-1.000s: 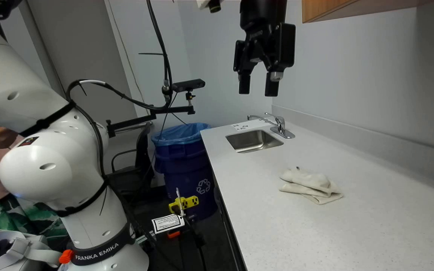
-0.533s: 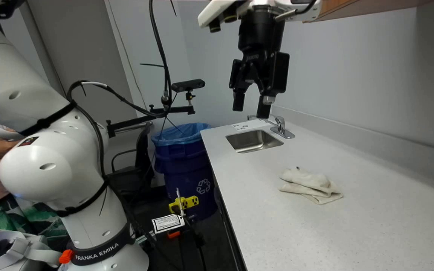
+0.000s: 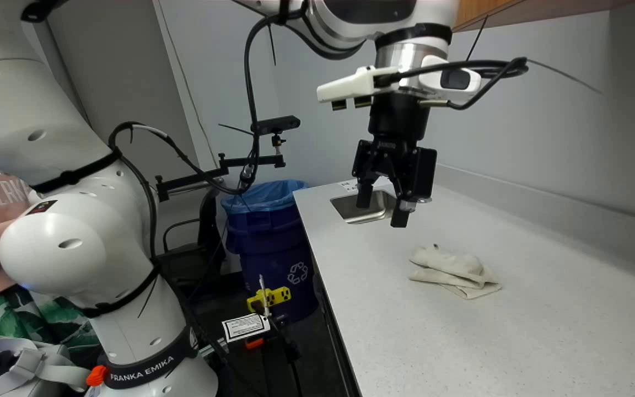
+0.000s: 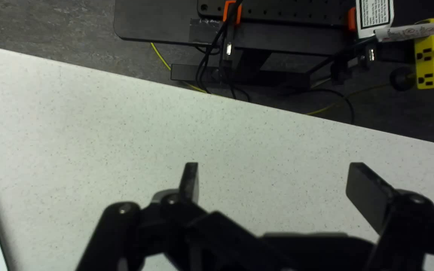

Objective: Wipe the counter with the cloth

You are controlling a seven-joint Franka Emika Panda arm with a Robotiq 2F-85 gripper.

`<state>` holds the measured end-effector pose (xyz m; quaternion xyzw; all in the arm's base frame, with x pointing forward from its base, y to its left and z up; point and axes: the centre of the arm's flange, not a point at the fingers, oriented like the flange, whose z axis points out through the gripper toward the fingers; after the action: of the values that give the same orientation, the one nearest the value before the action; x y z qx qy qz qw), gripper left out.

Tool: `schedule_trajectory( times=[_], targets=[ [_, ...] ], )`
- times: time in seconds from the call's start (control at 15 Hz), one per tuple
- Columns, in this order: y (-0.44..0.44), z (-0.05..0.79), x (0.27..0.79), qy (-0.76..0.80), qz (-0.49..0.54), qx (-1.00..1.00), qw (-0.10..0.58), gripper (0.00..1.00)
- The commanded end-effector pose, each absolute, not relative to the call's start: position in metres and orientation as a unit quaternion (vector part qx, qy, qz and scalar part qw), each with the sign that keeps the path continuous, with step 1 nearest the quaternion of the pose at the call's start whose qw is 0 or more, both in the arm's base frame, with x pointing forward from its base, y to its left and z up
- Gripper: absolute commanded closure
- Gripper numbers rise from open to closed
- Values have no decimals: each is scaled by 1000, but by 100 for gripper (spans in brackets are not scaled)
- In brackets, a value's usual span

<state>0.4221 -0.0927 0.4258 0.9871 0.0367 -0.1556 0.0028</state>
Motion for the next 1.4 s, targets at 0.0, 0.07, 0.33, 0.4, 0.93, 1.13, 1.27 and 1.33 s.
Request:
schedule_trajectory(
  times=[0.0, 0.07, 0.33, 0.4, 0.93, 1.13, 1.27, 1.33],
  targets=[
    [-76, 390, 445, 21, -151, 988, 9, 0],
    [-72, 383, 449, 19, -150, 989, 11, 0],
    [-59, 361, 471, 5, -130, 991, 18, 0],
    [-56, 357, 478, 2, -119, 993, 22, 0],
    [-47, 345, 485, 4, -102, 994, 32, 0],
    [-47, 349, 486, 9, -114, 993, 34, 0],
    [-51, 340, 490, 17, -144, 989, 28, 0],
    [-50, 335, 491, 24, -148, 988, 26, 0]
  ],
)
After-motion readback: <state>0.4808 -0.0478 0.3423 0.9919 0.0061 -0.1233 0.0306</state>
